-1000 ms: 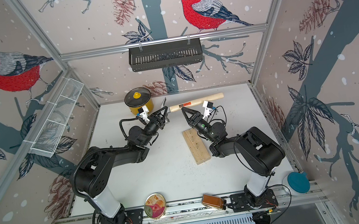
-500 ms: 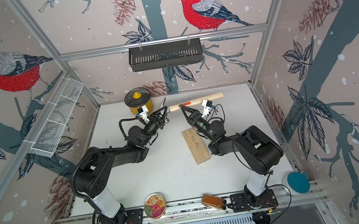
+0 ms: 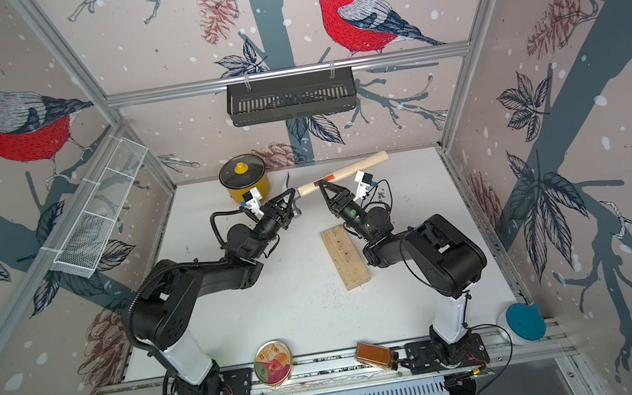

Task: Use a claw hammer to pull out a nail
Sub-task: Pick up the hammer at the center of the board.

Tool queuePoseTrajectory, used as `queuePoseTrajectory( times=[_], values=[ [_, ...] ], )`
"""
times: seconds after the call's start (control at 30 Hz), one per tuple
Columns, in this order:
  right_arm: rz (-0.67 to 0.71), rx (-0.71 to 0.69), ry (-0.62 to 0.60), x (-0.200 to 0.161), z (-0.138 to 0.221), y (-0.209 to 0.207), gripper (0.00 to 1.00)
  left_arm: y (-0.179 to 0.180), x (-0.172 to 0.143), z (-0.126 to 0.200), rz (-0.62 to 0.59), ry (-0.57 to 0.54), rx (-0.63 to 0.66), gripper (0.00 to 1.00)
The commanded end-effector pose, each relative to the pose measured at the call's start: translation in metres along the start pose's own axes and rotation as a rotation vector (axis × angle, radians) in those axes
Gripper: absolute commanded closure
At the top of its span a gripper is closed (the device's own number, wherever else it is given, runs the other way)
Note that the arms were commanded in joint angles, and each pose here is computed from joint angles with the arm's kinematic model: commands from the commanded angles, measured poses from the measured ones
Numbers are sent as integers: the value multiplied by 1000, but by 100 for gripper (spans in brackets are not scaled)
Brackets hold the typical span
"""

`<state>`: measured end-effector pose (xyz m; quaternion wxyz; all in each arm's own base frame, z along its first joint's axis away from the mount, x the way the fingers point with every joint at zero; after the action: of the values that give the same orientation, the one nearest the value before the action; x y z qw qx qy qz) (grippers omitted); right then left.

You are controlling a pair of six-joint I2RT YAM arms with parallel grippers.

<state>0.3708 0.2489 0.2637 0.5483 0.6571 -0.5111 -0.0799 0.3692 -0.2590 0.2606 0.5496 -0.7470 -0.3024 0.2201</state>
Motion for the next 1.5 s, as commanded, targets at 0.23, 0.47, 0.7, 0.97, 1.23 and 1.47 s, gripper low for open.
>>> queuePoseTrajectory(
  times=[0.23,0.47,0.7,0.97,1.23,1.47],
  values=[
    [-10,77,-41,10,-11,8,56,-33,-17,5,6,61,-188,100],
    [-14,86,-50,13,-16,4,57,-29,-24,7,22,78,-181,100],
    [-16,97,-49,16,-19,2,60,-20,-34,11,29,100,-154,100],
    [-16,104,-21,13,-21,1,61,-10,-41,12,53,122,-146,100],
    [-17,119,-1,13,-25,1,62,-7,-46,12,57,135,-138,100],
    [-10,105,9,14,-23,-1,71,-4,-46,14,58,136,-129,100]
  ],
)
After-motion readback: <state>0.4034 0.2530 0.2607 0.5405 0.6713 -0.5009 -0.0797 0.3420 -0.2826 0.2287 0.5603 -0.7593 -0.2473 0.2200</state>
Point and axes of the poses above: each gripper's point midway between its finger pads, its own z axis back along the fingers, its own y axis along the line the jaws close on, x = y × z, the point moved 3 cm from there along z, back along the fingers, and after that the axes turned 11 degrees about z, right-handed, at the moved point
